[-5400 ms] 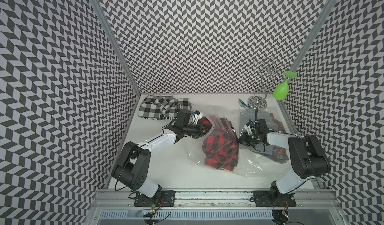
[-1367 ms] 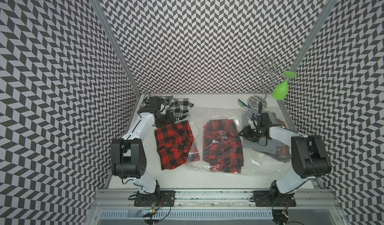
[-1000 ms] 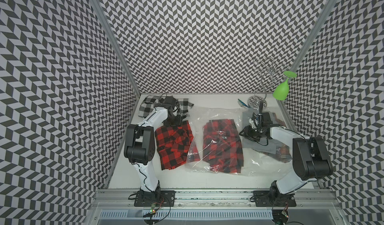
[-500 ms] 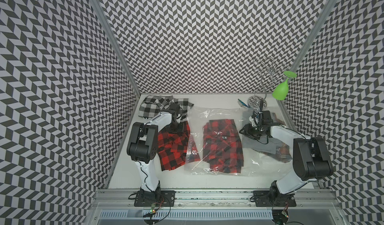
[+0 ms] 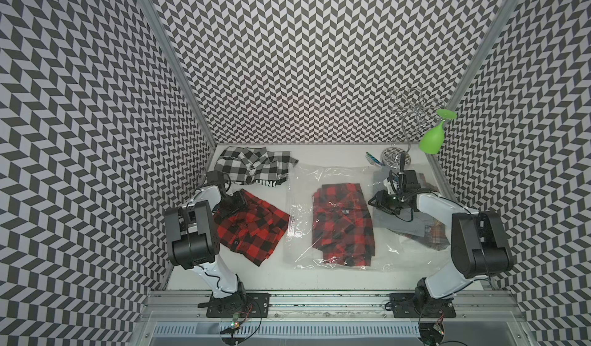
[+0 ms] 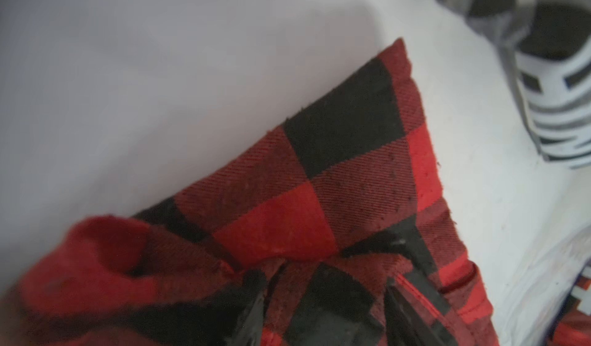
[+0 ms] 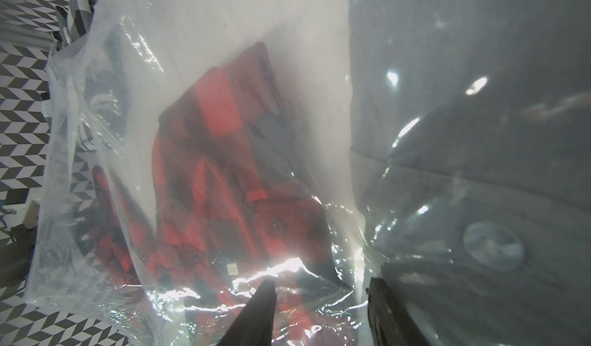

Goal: Take the shirt out of the vacuum bag
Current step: Place the shirt at the center of the board, then pick up the shirt from the center of the board.

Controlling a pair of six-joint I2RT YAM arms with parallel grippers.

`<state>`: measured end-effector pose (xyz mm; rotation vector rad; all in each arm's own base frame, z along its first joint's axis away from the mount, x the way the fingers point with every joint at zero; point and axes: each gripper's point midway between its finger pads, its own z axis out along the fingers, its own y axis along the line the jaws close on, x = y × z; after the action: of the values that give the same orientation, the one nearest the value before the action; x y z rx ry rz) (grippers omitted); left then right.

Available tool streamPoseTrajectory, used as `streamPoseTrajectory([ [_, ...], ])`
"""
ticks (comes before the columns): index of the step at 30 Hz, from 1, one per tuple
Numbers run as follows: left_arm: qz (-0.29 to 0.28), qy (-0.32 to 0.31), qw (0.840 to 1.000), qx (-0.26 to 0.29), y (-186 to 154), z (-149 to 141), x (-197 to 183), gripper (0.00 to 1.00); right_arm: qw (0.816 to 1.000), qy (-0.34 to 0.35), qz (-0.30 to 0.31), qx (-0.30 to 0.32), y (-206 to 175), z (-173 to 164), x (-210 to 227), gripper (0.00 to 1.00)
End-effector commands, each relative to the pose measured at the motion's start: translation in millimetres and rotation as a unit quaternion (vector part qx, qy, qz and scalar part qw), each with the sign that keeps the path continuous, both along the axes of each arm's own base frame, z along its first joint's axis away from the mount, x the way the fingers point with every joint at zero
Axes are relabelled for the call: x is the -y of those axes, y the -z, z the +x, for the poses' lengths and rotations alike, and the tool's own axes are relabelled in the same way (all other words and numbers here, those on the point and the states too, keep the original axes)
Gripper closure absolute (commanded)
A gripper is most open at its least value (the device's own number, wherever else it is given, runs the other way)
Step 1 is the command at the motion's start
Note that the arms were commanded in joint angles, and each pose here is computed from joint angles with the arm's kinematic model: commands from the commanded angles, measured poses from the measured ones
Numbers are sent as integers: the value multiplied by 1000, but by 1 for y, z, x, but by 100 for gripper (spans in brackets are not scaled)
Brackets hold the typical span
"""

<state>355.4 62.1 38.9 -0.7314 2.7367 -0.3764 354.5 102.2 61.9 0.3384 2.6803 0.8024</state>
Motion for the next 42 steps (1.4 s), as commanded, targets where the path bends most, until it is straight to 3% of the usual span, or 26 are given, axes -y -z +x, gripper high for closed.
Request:
streamPoseTrajectory([
  [1, 22, -42, 999, 12, -15, 0, -19, 34, 999, 2, 0, 34, -18, 7, 3, 50],
  [6, 48, -20, 995, 84, -85, 19, -4, 29, 999, 0, 3, 36, -20, 7, 2, 50],
  [10, 38, 66, 992, 100, -111, 15, 64, 23, 999, -1, 2, 35, -19, 8, 2, 50],
  [17, 32, 173, 984, 29, -71, -51, 147, 19, 999, -3, 5, 37, -21, 10, 1, 50],
  [19, 41, 180, 983, 7, -61, -68, 151, 19, 999, -3, 5, 36, -21, 9, 1, 50],
  [20, 44, 185, 982, 0, -58, -75, 153, 10, 999, -3, 6, 36, -21, 9, 1, 50],
  [21, 46, 189, 981, -6, -55, -80, 154, 9, 999, -4, 7, 37, -21, 9, 0, 50],
  [26, 53, 206, 976, -41, -35, -104, 165, 8, 999, -6, 9, 35, -19, 8, -1, 50],
  [34, 98, 218, 967, -85, -5, -111, 165, 13, 999, -7, 16, 35, -17, 5, -2, 50],
  [42, 140, 228, 958, -101, 1, -104, 167, 14, 999, -10, 22, 40, -19, 3, -4, 50],
])
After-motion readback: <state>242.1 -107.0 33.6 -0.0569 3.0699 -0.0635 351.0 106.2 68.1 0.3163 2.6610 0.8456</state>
